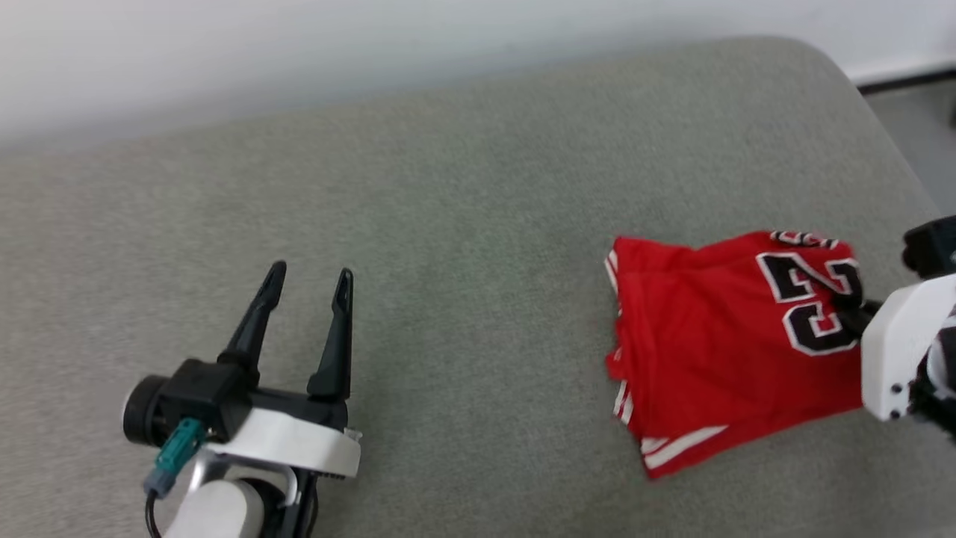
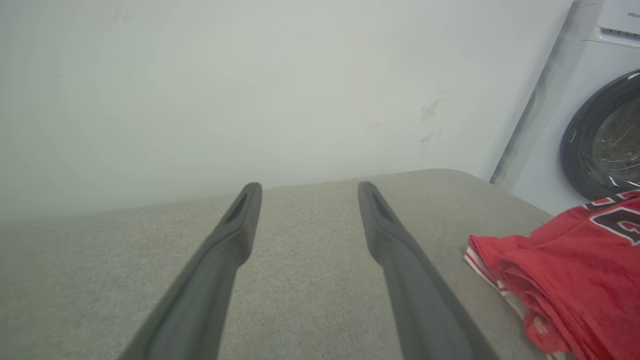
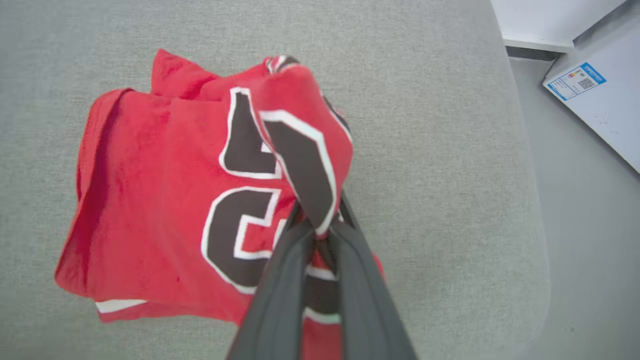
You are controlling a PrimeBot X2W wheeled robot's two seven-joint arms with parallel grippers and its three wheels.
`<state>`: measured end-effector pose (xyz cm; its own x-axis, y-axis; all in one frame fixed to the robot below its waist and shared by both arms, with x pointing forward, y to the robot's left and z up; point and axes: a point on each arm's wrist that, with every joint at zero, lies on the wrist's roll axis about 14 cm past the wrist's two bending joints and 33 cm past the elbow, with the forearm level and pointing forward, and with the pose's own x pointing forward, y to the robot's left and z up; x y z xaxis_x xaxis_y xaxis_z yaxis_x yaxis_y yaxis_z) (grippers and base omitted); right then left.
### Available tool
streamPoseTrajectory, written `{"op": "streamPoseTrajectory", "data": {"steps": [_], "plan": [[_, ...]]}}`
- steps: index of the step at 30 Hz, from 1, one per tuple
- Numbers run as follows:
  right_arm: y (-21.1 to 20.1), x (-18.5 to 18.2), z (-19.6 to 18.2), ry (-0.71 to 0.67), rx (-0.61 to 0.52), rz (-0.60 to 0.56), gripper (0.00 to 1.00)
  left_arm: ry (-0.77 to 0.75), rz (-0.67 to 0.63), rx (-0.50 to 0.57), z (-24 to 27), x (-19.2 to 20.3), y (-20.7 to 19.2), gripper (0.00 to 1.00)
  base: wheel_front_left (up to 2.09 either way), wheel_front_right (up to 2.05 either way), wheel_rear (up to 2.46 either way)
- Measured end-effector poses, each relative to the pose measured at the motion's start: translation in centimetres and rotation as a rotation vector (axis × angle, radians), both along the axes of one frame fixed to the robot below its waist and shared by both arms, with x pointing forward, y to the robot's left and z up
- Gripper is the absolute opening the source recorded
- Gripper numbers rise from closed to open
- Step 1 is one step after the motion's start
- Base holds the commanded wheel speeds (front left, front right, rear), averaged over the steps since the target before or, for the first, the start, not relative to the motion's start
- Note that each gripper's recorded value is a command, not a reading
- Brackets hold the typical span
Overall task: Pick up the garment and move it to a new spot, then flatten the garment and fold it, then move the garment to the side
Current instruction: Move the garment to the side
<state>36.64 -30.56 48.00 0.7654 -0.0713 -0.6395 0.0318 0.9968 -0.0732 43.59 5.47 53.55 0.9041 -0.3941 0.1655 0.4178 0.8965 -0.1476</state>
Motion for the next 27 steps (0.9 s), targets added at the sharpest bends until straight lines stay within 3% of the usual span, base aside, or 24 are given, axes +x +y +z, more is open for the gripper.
{"op": "streamPoseTrajectory", "data": {"steps": [15, 23, 24, 25, 26, 27], "plan": [[-14.6, 4.4, -2.7, 0.014, -0.213, -0.357, 0.0, 0.009, -0.246, -0.004, -4.8, 7.2, -6.9, 1.0, 0.0, 0.0, 0.0], [-17.6, 6.4, -5.7, 0.021, -0.309, -0.411, 0.0, 0.076, -0.237, -0.001, -8.9, 8.6, -6.1, 1.0, 0.0, 0.0, 0.0], [-17.6, 6.7, -6.0, 0.006, -0.312, -0.413, 0.14, 0.08, -0.232, 0.002, -9.1, 8.6, -5.9, 1.0, 0.0, 0.0, 0.0], [-17.6, 6.9, -6.2, -0.011, -0.313, -0.418, 0.45, 0.083, -0.226, 0.005, -9.3, 8.7, -5.7, 1.0, 0.0, 0.0, 0.0], [-17.7, 7.0, -6.5, -0.017, -0.319, -0.423, 0.63, 0.085, -0.222, 0.006, -9.4, 8.7, -5.5, 1.0, 0.0, 0.0, 0.0], [-17.8, 7.1, -6.5, -0.032, -0.327, -0.424, 1.0, 0.085, -0.218, 0.007, -9.4, 8.7, -5.4, 1.0, 0.0, 0.0, 0.0]]}}
